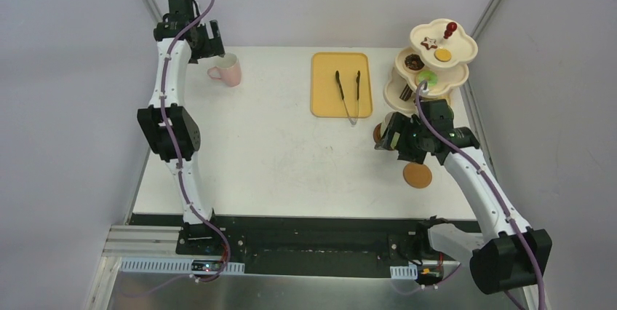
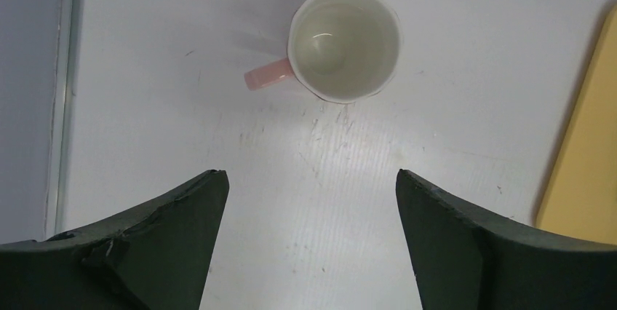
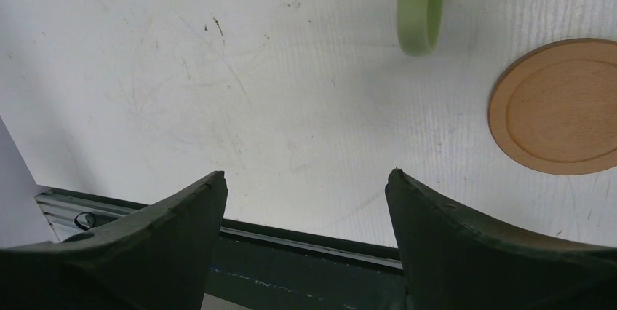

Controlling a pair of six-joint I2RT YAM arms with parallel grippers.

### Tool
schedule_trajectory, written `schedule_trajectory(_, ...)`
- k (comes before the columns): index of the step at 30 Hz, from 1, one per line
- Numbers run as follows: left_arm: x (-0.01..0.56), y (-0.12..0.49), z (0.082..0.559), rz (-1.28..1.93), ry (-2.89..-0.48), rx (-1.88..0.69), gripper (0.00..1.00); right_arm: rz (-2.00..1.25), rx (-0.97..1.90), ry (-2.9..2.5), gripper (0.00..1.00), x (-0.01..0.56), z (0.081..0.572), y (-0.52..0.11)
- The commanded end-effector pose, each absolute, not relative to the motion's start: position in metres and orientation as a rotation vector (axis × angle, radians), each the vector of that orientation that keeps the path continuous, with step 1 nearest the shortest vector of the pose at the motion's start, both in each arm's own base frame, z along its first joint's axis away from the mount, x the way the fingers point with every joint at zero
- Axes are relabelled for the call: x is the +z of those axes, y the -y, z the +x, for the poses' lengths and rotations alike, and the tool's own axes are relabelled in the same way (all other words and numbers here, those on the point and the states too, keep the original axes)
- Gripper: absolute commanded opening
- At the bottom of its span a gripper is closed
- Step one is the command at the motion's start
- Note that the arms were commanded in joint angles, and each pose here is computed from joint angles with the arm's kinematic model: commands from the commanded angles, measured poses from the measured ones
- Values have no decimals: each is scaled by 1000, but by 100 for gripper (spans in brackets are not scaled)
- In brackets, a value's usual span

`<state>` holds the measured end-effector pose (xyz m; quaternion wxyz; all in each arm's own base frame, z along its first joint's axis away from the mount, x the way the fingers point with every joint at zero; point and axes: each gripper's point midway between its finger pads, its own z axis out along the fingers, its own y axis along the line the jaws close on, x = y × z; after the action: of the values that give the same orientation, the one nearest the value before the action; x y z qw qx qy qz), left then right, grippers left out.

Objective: Serve the afternoon tea
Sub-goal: Pick up the cup at the center of the board.

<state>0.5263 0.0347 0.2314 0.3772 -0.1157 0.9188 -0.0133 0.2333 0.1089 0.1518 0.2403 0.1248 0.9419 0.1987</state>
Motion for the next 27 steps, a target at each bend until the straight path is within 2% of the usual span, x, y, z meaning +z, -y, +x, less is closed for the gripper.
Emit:
schedule_trajectory(1, 240, -49, 544, -186, -2311, -79, 89, 300, 567, -2589, 84, 165, 237, -116)
schedule_trajectory(4, 236, -42, 563, -123, -2266, -178, 87, 307, 567, -2622, 84, 164, 239, -118)
schedule_trajectory(6, 230, -35, 576, -90, -2242, -228, 80, 310, 569, -2626, 84, 166, 241, -118)
schedule_trajectory(11, 207, -59, 590, -164, -2247, -87, 75, 333, 560, -2623, 84, 172, 248, -119)
schedule_trajectory(13, 200, -66, 595, -172, -2243, -47, 69, 345, 561, -2619, 84, 174, 249, -119)
schedule_trajectory(20, 173, -67, 610, -175, -2247, -48, 61, 377, 551, -2638, 84, 175, 242, -117)
schedule_trajectory(27, 150, -56, 622, -161, -2249, -32, 48, 371, 545, -2645, 84, 181, 242, -116)
